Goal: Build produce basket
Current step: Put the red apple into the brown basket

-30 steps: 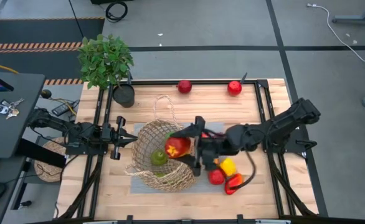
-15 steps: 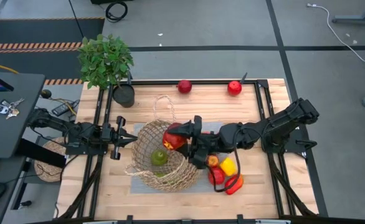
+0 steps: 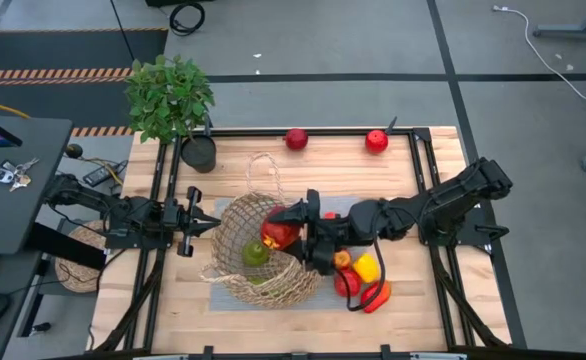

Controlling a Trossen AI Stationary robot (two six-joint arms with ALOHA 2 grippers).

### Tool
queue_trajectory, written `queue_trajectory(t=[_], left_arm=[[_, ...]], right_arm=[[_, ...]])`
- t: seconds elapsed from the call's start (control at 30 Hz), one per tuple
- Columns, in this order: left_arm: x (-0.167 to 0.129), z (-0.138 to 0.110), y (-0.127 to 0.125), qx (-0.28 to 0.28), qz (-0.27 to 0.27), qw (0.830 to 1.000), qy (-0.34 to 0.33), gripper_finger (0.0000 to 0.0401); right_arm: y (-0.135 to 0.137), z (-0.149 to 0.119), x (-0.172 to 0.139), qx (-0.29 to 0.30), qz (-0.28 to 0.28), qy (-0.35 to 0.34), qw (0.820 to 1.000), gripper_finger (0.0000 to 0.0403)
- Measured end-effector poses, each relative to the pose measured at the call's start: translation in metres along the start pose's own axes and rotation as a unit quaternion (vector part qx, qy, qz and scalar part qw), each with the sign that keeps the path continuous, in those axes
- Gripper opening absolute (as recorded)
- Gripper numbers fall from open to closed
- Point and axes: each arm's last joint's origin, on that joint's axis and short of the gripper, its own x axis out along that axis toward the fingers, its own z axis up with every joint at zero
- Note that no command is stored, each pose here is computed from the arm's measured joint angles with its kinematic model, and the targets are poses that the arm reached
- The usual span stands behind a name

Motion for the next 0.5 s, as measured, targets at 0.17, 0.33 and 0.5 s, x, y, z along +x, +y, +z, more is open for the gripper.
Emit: queue_trajectory(t=[0.17, 0.33, 0.5], left_arm=[[0.0, 0.0, 0.0, 0.0, 0.0, 1.0, 0.0, 0.0034], [0.0, 0.0, 0.0, 0.0, 0.0, 1.0, 0.0, 0.0028], [0.0, 0.0, 0.0, 0.0, 0.0, 1.0, 0.0, 0.0033]], right_arm=[[0.0, -0.006, 0.003, -0.003, -0.001, 0.008, 1.0, 0.0334], [0.003, -0.017, 0.01, -0.012, 0.003, 0.025, 1.0, 0.0334], [0.0, -0.025, 0.019, -0.013, -0.033, 0.025, 0.999, 0.0334]])
